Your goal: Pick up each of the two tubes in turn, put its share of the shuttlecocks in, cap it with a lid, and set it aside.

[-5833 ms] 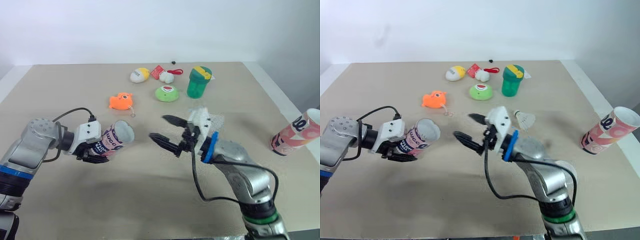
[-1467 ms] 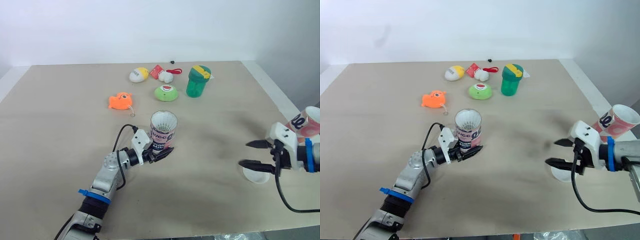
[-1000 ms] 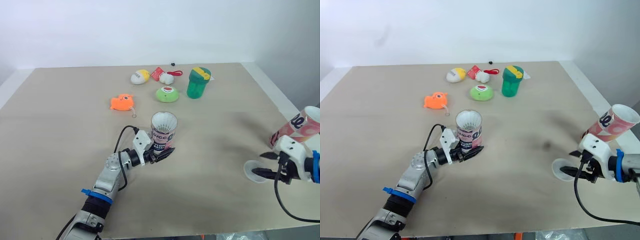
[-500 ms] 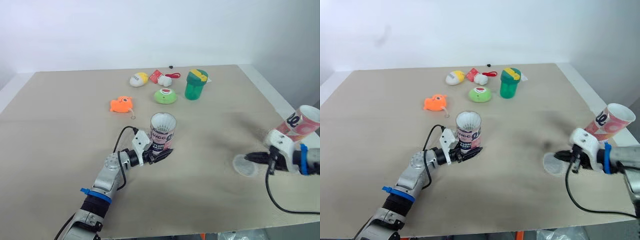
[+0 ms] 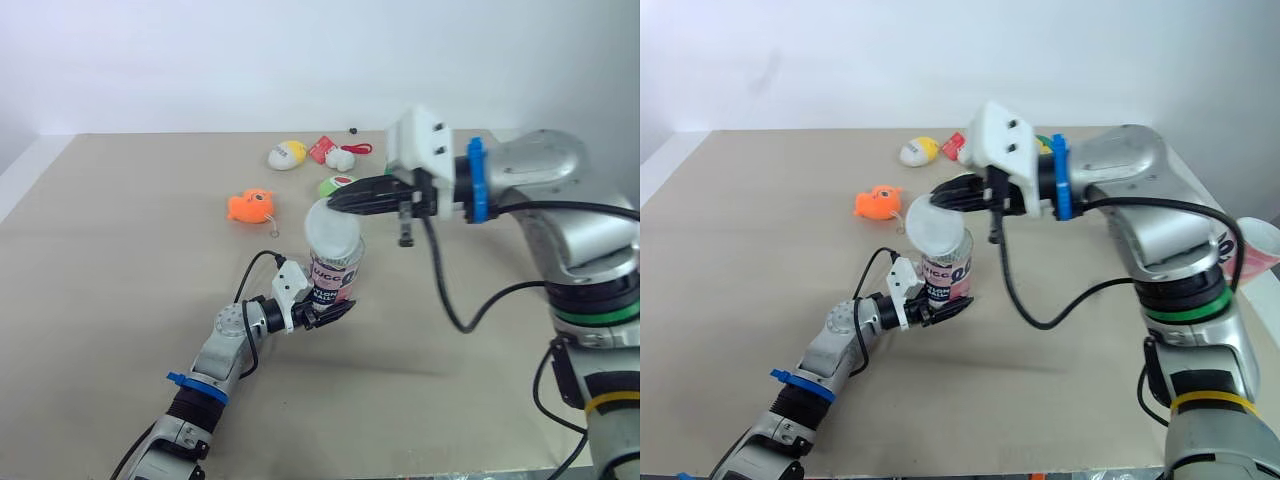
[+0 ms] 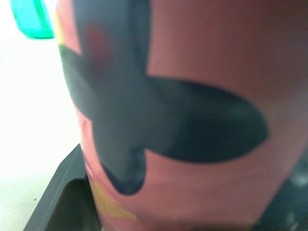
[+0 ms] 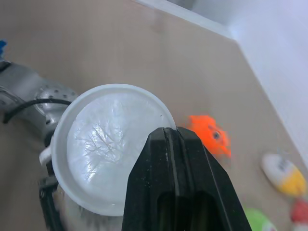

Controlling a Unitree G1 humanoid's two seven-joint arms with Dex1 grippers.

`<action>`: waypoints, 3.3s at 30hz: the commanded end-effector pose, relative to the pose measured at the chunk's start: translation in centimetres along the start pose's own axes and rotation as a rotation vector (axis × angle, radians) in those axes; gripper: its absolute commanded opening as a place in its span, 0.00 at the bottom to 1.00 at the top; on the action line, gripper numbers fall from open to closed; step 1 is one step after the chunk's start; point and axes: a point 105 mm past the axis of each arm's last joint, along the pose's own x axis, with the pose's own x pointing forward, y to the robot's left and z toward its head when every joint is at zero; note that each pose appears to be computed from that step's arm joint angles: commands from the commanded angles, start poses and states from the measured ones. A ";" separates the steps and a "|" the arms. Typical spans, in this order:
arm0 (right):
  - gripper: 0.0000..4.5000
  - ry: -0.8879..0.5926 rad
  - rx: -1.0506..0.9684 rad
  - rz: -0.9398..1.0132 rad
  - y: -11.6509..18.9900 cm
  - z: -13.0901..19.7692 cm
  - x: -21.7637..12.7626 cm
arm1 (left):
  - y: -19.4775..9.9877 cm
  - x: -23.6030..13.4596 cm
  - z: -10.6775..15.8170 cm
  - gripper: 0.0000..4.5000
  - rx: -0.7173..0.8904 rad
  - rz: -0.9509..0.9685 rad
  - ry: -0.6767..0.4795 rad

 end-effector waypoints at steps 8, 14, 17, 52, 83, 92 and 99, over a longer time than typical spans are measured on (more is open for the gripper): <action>0.01 0.127 -0.124 0.029 -0.6 0.2 -0.2 | -0.4 -1.5 -3.9 0.69 -0.080 0.038 0.134; 0.01 0.144 -0.162 0.026 -0.9 1.0 -0.9 | -0.6 -1.2 -3.9 0.69 -0.084 0.029 0.131; 0.01 0.181 -0.159 0.022 -1.0 0.4 -1.0 | -0.6 -1.1 -3.8 0.69 -0.081 0.021 0.133; 0.01 0.260 -0.158 0.150 1.5 -2.7 0.8 | -0.7 -1.3 -3.9 0.69 -0.084 0.016 0.142; 0.01 0.165 -0.252 0.065 -0.9 1.5 -0.5 | -0.8 -1.3 -4.0 0.69 -0.098 0.023 0.140; 0.01 0.194 -0.241 0.074 -0.7 1.2 -1.1 | -1.0 -1.4 -4.1 0.69 -0.105 0.022 0.142; 0.01 0.213 -0.229 0.087 -0.4 0.7 -1.0 | -1.0 -1.3 -4.1 0.69 -0.105 0.018 0.141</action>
